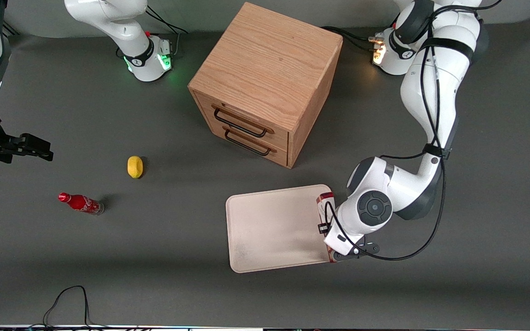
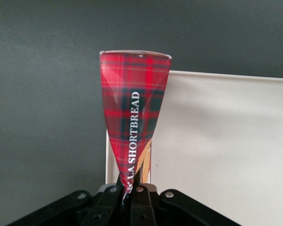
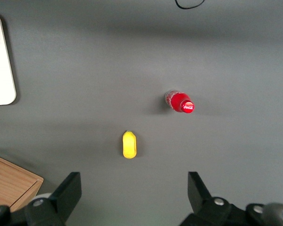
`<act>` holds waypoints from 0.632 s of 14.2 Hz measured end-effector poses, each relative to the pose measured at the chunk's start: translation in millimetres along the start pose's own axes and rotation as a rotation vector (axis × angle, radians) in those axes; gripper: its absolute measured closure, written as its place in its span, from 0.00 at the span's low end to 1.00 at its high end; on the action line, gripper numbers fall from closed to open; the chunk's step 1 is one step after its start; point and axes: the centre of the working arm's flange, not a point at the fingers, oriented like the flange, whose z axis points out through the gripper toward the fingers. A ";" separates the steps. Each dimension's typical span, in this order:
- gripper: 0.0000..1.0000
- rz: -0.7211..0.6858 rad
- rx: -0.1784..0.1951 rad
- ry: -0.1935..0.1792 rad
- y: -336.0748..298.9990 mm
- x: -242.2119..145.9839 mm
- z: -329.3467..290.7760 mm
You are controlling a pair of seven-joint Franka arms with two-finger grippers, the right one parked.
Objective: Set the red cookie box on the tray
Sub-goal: 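Lower the cookie box onto the tray edge and open the left gripper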
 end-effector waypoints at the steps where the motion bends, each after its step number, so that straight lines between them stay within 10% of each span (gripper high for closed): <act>1: 0.96 -0.001 0.000 0.000 0.3 -0.2 0.8; 3: 0.91 -0.001 0.001 0.000 0.4 -0.3 1.1; 9: 0.27 -0.003 -0.003 0.006 0.6 1.1 -1.5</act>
